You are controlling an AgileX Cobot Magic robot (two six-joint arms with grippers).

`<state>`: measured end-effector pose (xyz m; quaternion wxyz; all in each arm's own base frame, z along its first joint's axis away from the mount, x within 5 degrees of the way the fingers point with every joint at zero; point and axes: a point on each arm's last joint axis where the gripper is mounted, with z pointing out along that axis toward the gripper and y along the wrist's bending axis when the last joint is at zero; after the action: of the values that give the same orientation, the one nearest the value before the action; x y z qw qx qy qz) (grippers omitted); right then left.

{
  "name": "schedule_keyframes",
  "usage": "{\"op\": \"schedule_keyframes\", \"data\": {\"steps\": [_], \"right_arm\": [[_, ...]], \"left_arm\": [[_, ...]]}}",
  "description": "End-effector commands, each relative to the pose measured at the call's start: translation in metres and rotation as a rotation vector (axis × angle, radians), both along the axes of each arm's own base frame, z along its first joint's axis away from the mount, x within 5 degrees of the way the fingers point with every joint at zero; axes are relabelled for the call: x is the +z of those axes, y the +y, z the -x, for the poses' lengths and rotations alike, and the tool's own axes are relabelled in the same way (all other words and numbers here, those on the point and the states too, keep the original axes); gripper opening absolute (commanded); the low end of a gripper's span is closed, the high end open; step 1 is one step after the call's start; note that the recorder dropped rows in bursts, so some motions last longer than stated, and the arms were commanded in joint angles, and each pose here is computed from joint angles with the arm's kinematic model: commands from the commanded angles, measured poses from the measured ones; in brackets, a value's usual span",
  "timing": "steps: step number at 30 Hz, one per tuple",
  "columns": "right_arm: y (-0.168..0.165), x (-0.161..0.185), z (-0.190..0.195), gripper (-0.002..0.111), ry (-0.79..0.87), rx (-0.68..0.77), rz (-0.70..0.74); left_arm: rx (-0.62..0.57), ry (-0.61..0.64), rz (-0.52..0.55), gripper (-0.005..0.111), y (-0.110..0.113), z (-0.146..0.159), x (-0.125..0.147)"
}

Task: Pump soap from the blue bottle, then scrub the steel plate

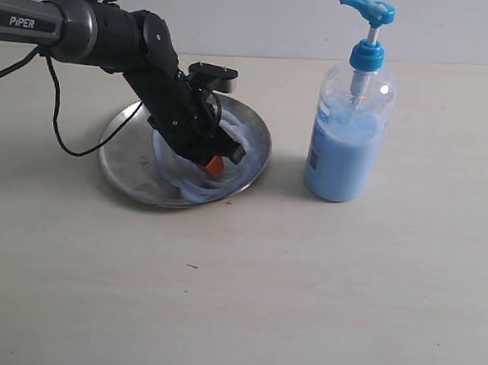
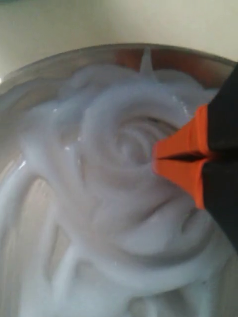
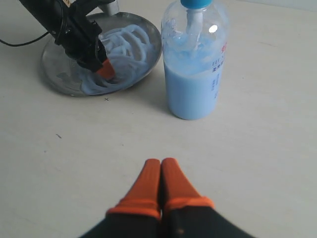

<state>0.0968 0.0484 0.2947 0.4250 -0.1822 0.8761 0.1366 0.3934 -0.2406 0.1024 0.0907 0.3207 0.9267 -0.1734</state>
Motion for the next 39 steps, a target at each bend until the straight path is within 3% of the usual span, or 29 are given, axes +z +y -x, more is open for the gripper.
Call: {"op": "schedule_keyframes", "data": {"steps": [1, 8, 13, 19, 24, 29, 34, 39], "right_arm": [[0.000, 0.001, 0.001, 0.000, -0.007, 0.000, -0.006], [0.000, 0.000, 0.001, 0.000, -0.005, 0.000, -0.005], [0.000, 0.000, 0.001, 0.000, -0.006, 0.003, -0.001], [0.000, 0.000, 0.002, 0.000, -0.008, 0.011, -0.001], [0.000, 0.000, 0.002, 0.000, -0.007, 0.012, -0.004], [0.000, 0.000, 0.002, 0.000, -0.006, 0.012, -0.006], [0.000, 0.000, 0.002, 0.000, -0.006, 0.012, -0.006], [0.000, 0.000, 0.002, 0.000, -0.006, 0.012, -0.006]], "left_arm": [[-0.021, 0.076, 0.019, 0.000, -0.009, 0.011, -0.002], [-0.009, -0.085, 0.078, 0.000, -0.029, 0.006, -0.001], [0.060, -0.246, 0.097, 0.000, -0.025, -0.012, 0.003], [0.094, -0.111, 0.062, 0.000, 0.000, -0.014, -0.001], [0.045, 0.020, 0.067, 0.000, -0.010, 0.003, -0.002], [0.050, -0.086, 0.118, 0.000, -0.032, 0.004, 0.001], [0.106, -0.191, 0.138, 0.000, -0.030, -0.008, 0.004], [0.139, -0.196, 0.134, 0.000, -0.017, -0.016, 0.004]]}}
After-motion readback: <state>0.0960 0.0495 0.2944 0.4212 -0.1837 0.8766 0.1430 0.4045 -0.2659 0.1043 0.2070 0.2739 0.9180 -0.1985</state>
